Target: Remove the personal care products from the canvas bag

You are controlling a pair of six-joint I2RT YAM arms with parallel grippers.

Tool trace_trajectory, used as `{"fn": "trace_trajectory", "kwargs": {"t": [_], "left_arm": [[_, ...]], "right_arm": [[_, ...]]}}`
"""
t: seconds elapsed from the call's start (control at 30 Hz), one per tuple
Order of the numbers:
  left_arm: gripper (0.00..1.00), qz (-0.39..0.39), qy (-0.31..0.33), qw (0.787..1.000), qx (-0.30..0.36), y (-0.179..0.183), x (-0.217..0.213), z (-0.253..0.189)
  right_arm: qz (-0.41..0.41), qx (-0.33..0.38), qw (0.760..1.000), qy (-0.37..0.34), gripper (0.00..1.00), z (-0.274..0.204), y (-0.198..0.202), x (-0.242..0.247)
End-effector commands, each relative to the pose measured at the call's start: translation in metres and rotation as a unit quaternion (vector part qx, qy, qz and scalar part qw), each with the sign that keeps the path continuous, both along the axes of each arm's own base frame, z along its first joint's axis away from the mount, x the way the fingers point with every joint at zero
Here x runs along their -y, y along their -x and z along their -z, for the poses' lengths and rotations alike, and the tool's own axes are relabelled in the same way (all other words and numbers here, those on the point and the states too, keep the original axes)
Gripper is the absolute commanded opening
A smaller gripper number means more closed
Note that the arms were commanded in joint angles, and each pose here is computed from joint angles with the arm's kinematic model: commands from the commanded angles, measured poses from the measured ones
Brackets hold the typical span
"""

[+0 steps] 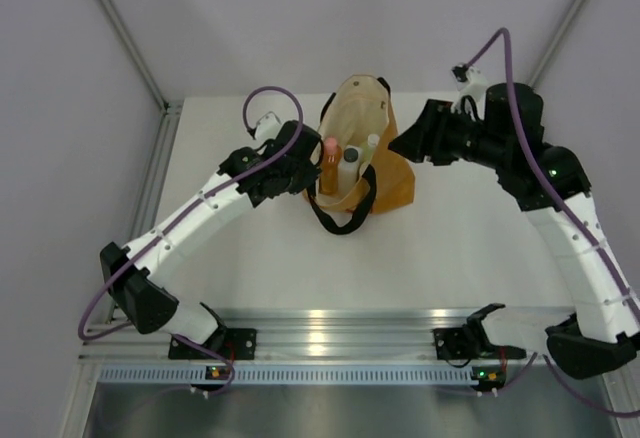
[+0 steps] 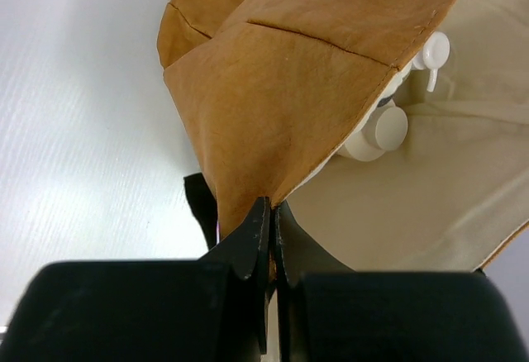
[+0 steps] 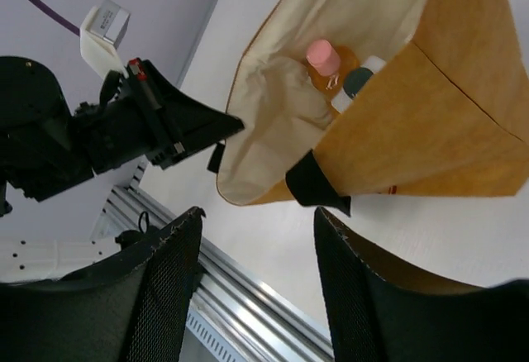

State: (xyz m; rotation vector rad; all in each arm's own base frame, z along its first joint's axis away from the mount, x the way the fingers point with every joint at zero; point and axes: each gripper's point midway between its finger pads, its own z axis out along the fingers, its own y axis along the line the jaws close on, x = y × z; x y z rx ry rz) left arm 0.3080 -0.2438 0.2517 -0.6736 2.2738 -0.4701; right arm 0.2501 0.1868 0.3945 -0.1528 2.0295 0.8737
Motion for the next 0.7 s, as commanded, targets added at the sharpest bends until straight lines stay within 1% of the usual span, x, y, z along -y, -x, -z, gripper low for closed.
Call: {"fn": "trace_trajectory", "kwargs": {"t": [0.0,0.13,0.17,0.2,0.27,0.3,0.47,0.53,0.67], "left_arm": [[0.0,-0.039,0.013,0.999,-0.001,0.004,-0.01,-0.002],[0.0,-0.059,0.036,0.998,0.0,0.004,-0.009,-0.008],[0.0,-0.068,0.041,0.997,-0.003,0.005,-0.01,-0.005],[0.0,-0.087,0.062,0.994,0.0,0.006,-0.013,-0.01],[0.0,-0.106,0.074,0.992,0.0,0.008,-0.017,-0.009],[0.0,-0.122,0.076,0.99,0.004,0.007,-0.021,-0.008],[0.0,-0.152,0.082,0.985,0.026,0.004,-0.033,-0.017],[0.0,-0.159,0.086,0.983,0.03,0.003,-0.035,-0.019],[0.0,-0.153,0.083,0.984,0.024,0.0,-0.03,-0.016]], "right_arm": [[-0.03,0.061,0.996,-0.05,0.54,-0.049,-0.02,-0.044],[-0.021,0.066,0.997,-0.027,0.51,-0.048,-0.043,-0.081],[-0.023,0.055,0.998,-0.014,0.51,-0.035,-0.05,-0.095],[0.002,0.062,0.998,-0.007,0.5,-0.038,-0.059,-0.095],[0.027,0.063,0.998,0.012,0.5,-0.03,-0.071,-0.099],[0.047,0.06,0.997,0.028,0.5,-0.02,-0.08,-0.103],[0.112,0.058,0.989,0.077,0.48,0.006,-0.102,-0.102],[0.122,0.058,0.987,0.092,0.48,0.014,-0.105,-0.102],[0.117,0.048,0.984,0.126,0.48,0.04,-0.119,-0.113]]}}
